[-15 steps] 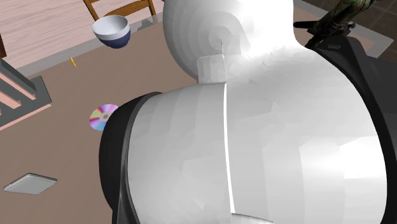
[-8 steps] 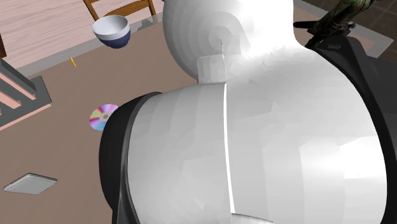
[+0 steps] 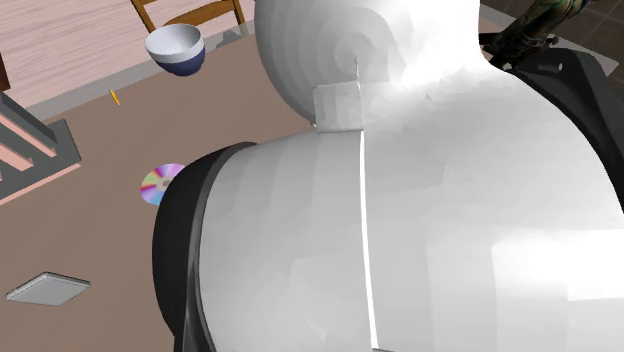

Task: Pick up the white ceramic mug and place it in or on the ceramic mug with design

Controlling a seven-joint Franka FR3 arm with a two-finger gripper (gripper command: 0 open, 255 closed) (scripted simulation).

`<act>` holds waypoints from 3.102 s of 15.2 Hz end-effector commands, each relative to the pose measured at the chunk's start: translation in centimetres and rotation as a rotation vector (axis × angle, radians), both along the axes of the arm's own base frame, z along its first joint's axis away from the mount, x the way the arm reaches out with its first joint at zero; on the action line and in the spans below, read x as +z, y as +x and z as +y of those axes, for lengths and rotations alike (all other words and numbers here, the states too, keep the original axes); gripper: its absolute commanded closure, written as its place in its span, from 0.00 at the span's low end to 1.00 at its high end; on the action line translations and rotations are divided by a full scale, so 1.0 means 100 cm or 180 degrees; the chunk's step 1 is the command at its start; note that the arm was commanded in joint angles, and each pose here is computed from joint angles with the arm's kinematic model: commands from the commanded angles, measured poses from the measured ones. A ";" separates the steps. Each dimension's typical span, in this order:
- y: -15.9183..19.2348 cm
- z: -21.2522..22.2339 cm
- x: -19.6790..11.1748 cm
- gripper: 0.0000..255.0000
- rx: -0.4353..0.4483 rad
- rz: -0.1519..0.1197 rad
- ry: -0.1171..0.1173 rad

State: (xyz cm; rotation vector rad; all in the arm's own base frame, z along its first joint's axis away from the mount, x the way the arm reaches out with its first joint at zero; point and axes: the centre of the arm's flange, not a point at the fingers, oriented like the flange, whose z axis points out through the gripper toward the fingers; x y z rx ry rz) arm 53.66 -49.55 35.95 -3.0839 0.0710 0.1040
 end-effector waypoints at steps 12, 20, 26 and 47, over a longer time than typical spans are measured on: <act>0.001 0.000 0.069 1.00 0.0000 0.0000 0.0000; 0.001 0.000 0.111 1.00 0.0000 0.0000 0.0000; 0.001 0.000 0.142 1.00 0.0000 0.0000 0.0000; -0.148 0.006 0.122 1.00 0.0000 0.0000 0.0000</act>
